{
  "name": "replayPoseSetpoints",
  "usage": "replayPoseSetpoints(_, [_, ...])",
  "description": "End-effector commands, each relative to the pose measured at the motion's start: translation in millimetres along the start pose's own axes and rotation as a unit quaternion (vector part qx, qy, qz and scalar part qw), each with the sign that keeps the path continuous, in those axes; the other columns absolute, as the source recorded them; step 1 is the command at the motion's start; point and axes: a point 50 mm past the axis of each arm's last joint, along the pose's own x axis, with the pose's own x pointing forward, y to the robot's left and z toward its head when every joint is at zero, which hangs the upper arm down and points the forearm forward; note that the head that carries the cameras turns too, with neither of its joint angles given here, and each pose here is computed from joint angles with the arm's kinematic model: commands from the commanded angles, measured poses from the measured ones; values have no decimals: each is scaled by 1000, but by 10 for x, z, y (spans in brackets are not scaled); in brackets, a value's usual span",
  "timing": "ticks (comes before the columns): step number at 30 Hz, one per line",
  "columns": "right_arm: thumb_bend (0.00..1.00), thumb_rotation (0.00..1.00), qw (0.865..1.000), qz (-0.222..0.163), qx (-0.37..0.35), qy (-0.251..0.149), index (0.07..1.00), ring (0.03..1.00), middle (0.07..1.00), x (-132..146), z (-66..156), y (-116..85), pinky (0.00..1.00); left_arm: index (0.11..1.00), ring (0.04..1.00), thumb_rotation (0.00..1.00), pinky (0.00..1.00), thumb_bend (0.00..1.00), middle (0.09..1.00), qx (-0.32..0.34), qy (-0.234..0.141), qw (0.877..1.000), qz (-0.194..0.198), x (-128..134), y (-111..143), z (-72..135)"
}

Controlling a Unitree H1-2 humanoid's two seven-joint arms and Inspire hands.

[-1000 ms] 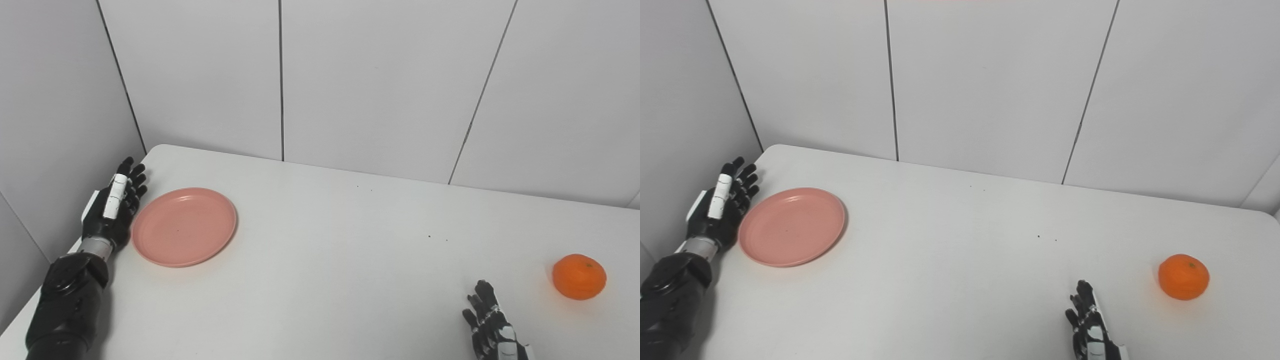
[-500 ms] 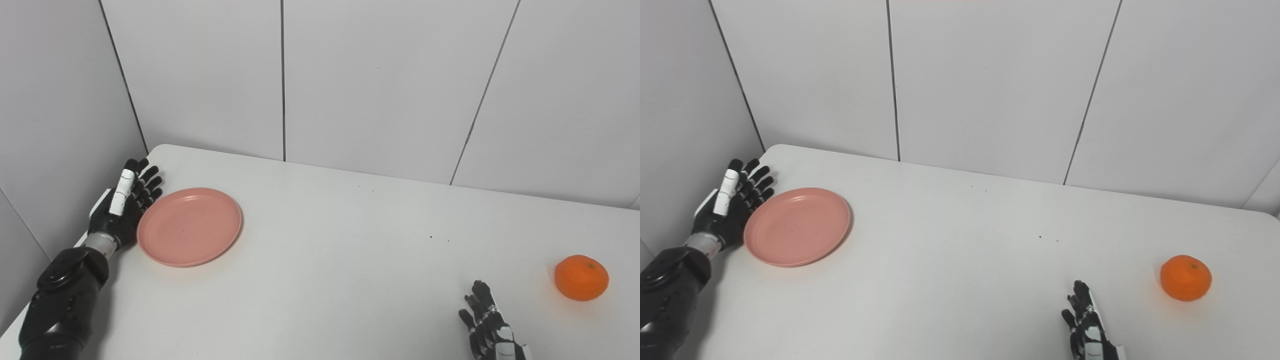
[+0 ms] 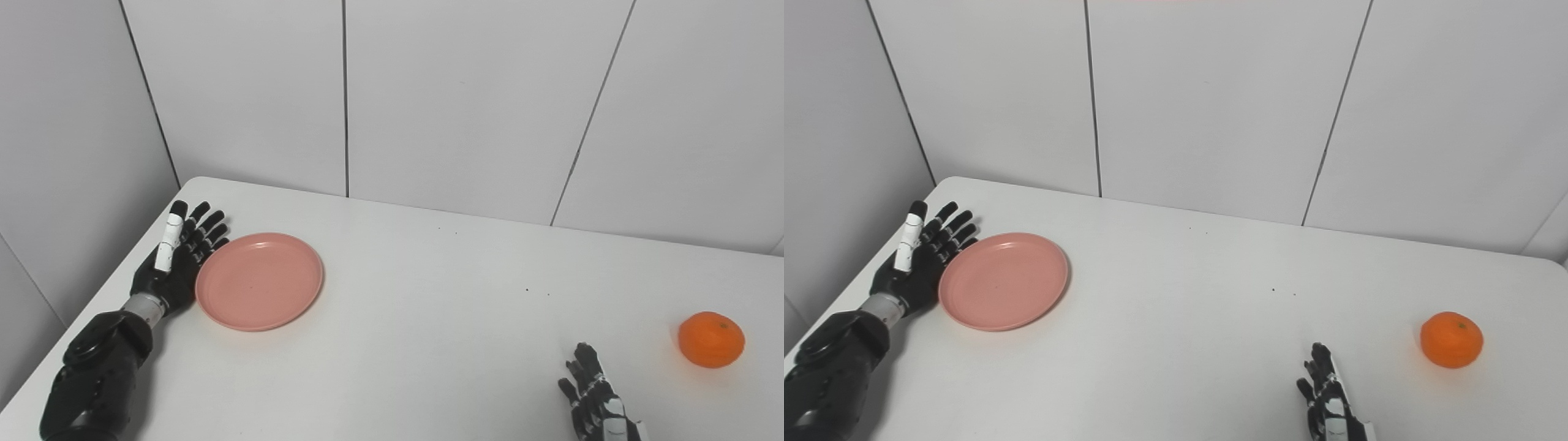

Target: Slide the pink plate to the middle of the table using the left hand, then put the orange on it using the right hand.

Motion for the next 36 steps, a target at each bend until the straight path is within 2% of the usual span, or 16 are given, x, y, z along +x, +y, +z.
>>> replayPoseSetpoints(1, [883, 1000, 998, -13, 17, 60, 948, 999, 989, -229, -222, 17, 966, 977, 1000, 753, 1000, 918, 972, 0, 21, 1000, -18, 37, -129, -82])
replayPoseSetpoints(10, [880, 1000, 998, -15, 16, 62, 946, 991, 991, -236, -224, 25, 960, 980, 1000, 784, 1000, 924, 966, 11, 25, 999, -23, 51, -256, -173])
replayPoseSetpoints(14, [879, 1000, 998, -15, 18, 62, 944, 990, 988, -244, -219, 29, 958, 983, 1000, 759, 1000, 945, 972, 5, 28, 999, -28, 62, -315, -192])
replayPoseSetpoints(24, [868, 1000, 998, -16, 14, 61, 943, 987, 987, -261, -198, 45, 944, 975, 982, 776, 1000, 945, 948, -8, 38, 999, -24, 99, -679, -341])
replayPoseSetpoints(30, [870, 997, 998, -14, 16, 60, 938, 987, 986, -269, -192, 44, 941, 983, 987, 805, 1000, 955, 954, -11, 45, 998, -31, 74, -835, -448])
replayPoseSetpoints(36, [873, 992, 998, -15, 17, 61, 935, 987, 989, -280, -179, 43, 939, 981, 982, 792, 1000, 952, 951, -32, 52, 998, -28, 34, -969, -534])
